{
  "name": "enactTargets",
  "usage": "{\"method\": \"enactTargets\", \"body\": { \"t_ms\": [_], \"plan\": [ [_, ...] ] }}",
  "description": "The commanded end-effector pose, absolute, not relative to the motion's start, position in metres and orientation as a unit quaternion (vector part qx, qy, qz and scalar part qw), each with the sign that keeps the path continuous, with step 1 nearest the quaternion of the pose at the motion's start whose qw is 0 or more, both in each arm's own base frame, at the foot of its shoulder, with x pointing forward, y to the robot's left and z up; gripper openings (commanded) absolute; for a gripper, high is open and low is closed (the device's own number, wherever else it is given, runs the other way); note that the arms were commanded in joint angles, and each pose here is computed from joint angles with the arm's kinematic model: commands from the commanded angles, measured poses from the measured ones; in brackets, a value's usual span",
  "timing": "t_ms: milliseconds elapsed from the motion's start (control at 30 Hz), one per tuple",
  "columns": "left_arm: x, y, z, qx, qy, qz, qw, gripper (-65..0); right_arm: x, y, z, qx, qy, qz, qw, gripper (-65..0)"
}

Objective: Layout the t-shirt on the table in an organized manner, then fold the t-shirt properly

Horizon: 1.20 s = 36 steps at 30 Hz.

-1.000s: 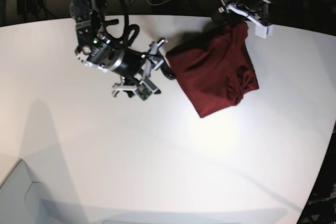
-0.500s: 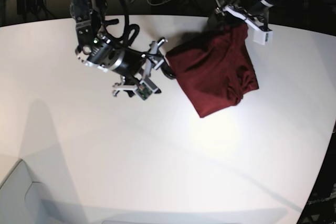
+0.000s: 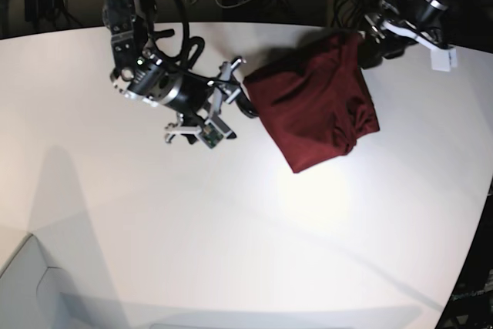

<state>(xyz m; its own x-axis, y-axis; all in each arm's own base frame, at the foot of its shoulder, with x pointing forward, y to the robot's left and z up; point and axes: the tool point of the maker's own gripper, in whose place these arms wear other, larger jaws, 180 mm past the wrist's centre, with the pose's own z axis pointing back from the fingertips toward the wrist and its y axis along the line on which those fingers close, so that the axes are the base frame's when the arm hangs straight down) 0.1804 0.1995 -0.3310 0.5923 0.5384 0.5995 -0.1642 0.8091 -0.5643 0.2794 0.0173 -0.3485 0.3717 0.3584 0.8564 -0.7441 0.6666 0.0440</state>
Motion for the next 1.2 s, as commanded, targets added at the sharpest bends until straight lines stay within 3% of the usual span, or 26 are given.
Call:
{"method": "enactTargets", "body": {
  "t_ms": [0,233,467,1033,1167],
  "plan": [
    [0.19,0.206,-0.32,-0.234,-0.429,0.209,0.847,-22.6,0.286,0.023,-0.332,0.229,-0.467,0.342,0.783,-31.0],
    [0.211,0.236,-0.34,-0.191,-0.423,0.239,0.853,-22.6,0.286,0.023,-0.333,0.23,-0.466,0.342,0.783,-31.0],
    [0.223,0.212,-0.392,-0.221,-0.355,0.244,0.875,-22.5,0.286,0.022,-0.334,0.229,-0.465,0.343,0.784,-31.0],
    [0.24,0.18,-0.427,-0.282,-0.306,0.257,0.872,-22.5,0.286,0.021,-0.334,0.227,-0.464,0.344,0.784,-31.0],
    [0.242,0.166,-0.44,-0.271,-0.282,0.229,0.891,-22.5,0.287,0.021,-0.333,0.227,-0.466,0.344,0.783,-31.0]
  ]
}}
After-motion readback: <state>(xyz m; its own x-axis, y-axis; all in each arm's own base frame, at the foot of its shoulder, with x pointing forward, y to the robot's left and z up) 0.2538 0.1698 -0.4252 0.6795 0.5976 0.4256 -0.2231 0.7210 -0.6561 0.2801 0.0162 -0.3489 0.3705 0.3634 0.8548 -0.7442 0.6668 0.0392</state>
